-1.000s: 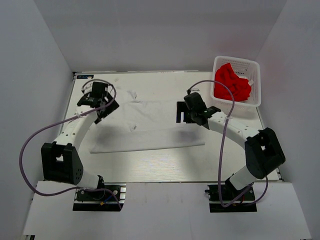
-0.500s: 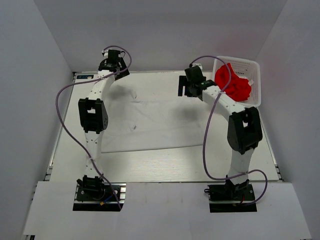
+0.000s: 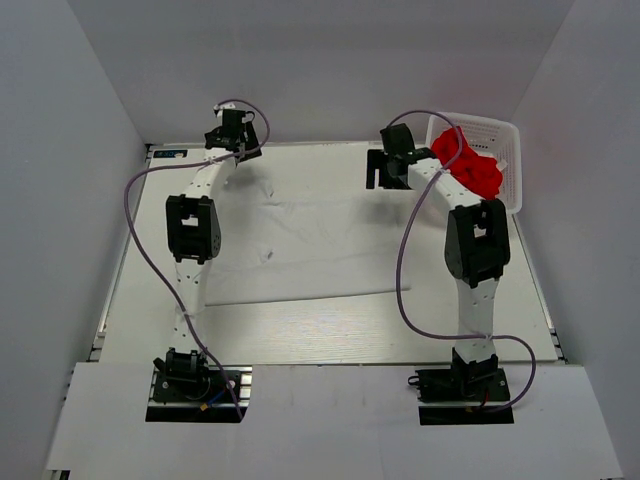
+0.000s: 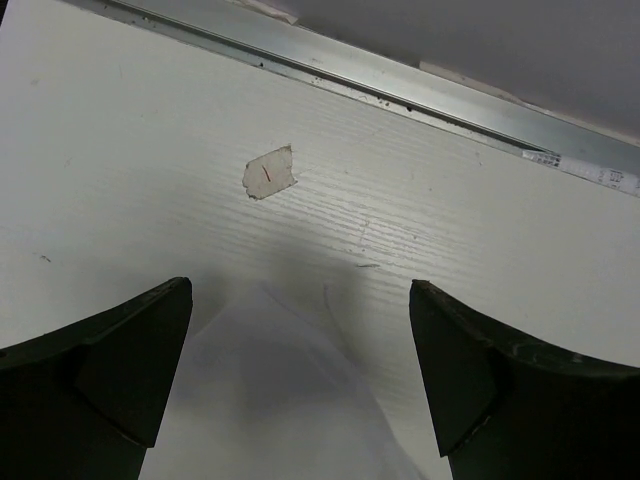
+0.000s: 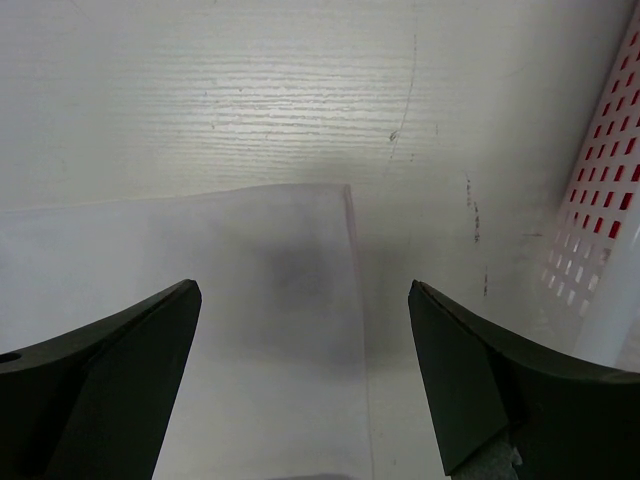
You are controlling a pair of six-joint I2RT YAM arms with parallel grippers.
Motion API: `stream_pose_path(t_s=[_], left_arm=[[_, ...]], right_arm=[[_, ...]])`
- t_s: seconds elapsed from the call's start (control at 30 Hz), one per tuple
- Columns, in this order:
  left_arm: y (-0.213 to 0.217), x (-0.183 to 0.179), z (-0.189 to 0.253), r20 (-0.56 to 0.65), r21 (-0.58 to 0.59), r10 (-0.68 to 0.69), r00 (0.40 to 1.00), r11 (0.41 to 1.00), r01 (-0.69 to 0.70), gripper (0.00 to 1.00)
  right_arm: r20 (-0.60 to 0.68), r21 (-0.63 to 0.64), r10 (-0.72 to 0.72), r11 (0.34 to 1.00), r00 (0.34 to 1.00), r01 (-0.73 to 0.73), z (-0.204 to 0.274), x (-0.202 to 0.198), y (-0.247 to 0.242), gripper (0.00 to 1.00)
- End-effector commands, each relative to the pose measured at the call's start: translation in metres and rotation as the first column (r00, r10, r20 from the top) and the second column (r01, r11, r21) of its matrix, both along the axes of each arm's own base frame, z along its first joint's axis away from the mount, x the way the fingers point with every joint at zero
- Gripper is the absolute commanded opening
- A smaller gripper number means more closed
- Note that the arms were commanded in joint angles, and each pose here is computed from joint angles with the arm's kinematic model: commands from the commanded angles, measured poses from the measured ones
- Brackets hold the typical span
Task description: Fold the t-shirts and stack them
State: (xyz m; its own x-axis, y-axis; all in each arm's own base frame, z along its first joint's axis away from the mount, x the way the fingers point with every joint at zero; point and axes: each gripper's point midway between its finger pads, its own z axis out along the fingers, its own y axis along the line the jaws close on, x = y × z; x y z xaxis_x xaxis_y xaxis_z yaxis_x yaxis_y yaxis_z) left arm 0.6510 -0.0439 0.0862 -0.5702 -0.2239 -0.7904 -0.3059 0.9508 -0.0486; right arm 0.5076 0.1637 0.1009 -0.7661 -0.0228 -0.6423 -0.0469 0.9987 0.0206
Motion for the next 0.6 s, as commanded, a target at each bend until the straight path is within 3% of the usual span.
stream_pose_path(t_s=[0.0, 0.17, 0.3, 0.37, 0.4, 0.43, 0.53, 0.57], left_arm=[[0.008, 0.002, -0.014, -0.007, 0.026, 0.022, 1.000, 0.999, -0.022, 1.00], [0.006, 0.000, -0.038, -0.039, 0.010, 0.027, 0.999, 1.000, -0.027, 1.00], [0.005, -0.006, -0.053, -0.074, 0.000, 0.024, 0.997, 1.000, -0.024, 0.85], [0.005, -0.011, -0.062, -0.097, 0.003, 0.025, 0.995, 1.000, -0.024, 0.59], [0.005, -0.011, -0.062, -0.097, 0.003, 0.025, 0.995, 1.000, -0.024, 0.59], [0.006, -0.014, -0.067, -0.109, 0.005, 0.025, 0.994, 1.000, -0.024, 0.46], [0.007, -0.014, -0.067, -0.108, 0.012, 0.032, 0.994, 0.999, -0.031, 0.26], [0.007, -0.013, -0.061, -0.096, 0.010, 0.032, 0.995, 0.999, -0.031, 0.14]], right_arm=[[0.014, -0.001, 0.034, 0.999, 0.999, -0.034, 0.008, 0.007, 0.003, 0.90], [0.011, 0.003, 0.021, 1.000, 1.000, -0.021, 0.001, 0.011, 0.002, 0.90], [0.011, -0.023, -0.048, 0.999, 0.999, 0.048, -0.006, 0.018, -0.007, 0.90], [0.011, -0.024, -0.061, 0.998, 0.998, 0.061, -0.011, 0.023, -0.006, 0.90], [0.015, -0.022, -0.067, 0.997, 0.998, 0.068, -0.011, 0.025, -0.006, 0.90], [0.027, -0.014, -0.068, 0.998, 0.997, 0.069, -0.007, 0.030, -0.004, 0.90], [0.013, 0.015, -0.055, 0.998, 0.998, 0.055, -0.016, 0.033, 0.006, 0.90], [0.006, 0.020, -0.056, 0.998, 0.998, 0.055, -0.024, 0.035, 0.009, 0.90]])
